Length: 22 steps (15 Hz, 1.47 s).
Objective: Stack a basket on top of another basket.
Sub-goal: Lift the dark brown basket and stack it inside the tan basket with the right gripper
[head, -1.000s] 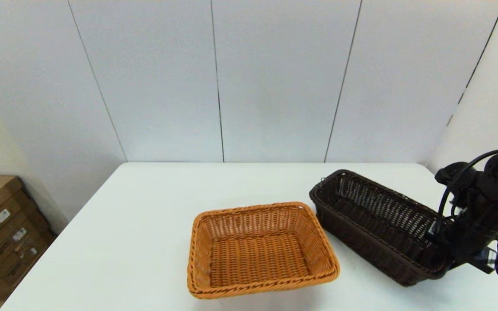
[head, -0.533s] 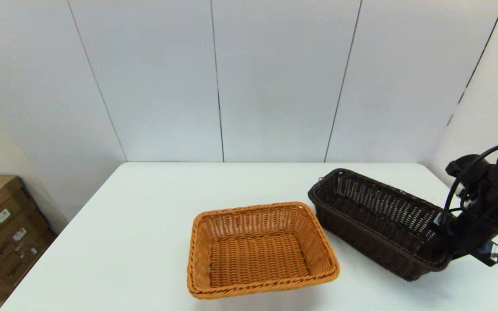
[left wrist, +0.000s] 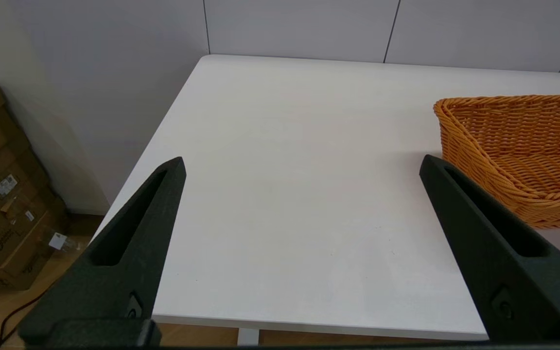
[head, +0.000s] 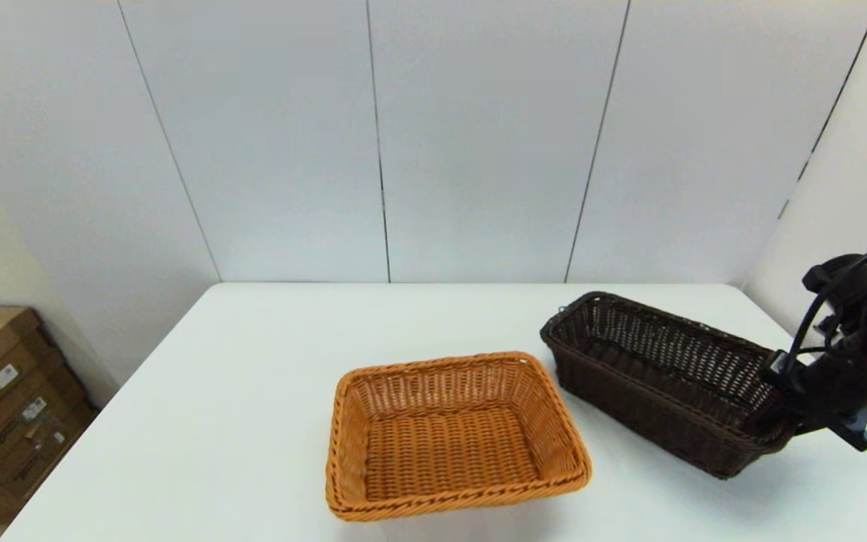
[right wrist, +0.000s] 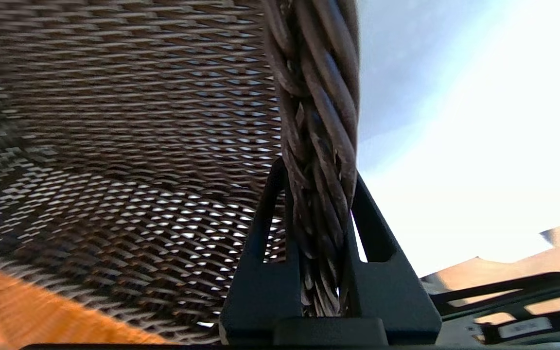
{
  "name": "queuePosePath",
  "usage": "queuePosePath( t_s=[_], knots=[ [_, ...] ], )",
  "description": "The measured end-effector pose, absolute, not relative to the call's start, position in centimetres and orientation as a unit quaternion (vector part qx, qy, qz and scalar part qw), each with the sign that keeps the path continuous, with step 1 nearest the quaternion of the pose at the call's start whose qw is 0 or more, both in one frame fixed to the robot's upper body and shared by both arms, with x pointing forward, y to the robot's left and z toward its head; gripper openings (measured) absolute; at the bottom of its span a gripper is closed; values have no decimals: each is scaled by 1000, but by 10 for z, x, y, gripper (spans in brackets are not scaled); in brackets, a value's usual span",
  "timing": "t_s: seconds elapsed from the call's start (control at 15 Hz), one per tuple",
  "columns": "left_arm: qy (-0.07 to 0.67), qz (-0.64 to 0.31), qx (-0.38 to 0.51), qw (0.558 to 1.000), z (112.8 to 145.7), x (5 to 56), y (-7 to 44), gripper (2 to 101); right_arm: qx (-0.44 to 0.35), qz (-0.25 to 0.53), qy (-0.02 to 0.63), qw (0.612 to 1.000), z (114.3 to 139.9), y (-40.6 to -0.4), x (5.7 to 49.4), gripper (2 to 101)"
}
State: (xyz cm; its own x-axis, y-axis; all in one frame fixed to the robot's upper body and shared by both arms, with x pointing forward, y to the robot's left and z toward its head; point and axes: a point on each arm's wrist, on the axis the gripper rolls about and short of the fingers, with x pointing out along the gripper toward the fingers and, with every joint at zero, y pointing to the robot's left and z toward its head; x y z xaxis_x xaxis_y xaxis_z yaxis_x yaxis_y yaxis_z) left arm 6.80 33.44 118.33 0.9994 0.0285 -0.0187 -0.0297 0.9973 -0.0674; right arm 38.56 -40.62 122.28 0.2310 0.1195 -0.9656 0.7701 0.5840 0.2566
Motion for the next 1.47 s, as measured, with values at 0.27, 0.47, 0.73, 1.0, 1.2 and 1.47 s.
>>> queuePosePath(
  t_s=[0.27, 0.47, 0.73, 1.0, 1.2, 1.47],
  knots=[
    [9, 15, -33, 999, 1183, 68, 334, 978, 445, -202, 549, 678, 1237, -419, 382, 147],
    [9, 14, -33, 999, 1183, 68, 334, 978, 462, -196, 531, 683, 1247, -427, 379, 147],
    [9, 15, -33, 999, 1183, 68, 334, 978, 491, -171, 509, 686, 1259, -437, 373, 147],
    [9, 15, -33, 999, 1183, 68, 334, 978, 489, -148, 502, 698, 1284, -433, 361, 147],
    [9, 14, -33, 999, 1183, 68, 334, 978, 477, -96, 508, 711, 1314, -422, 344, 147],
    [9, 14, -33, 999, 1183, 68, 334, 978, 400, -24, 547, 735, 1346, -390, 317, 147]
  ],
)
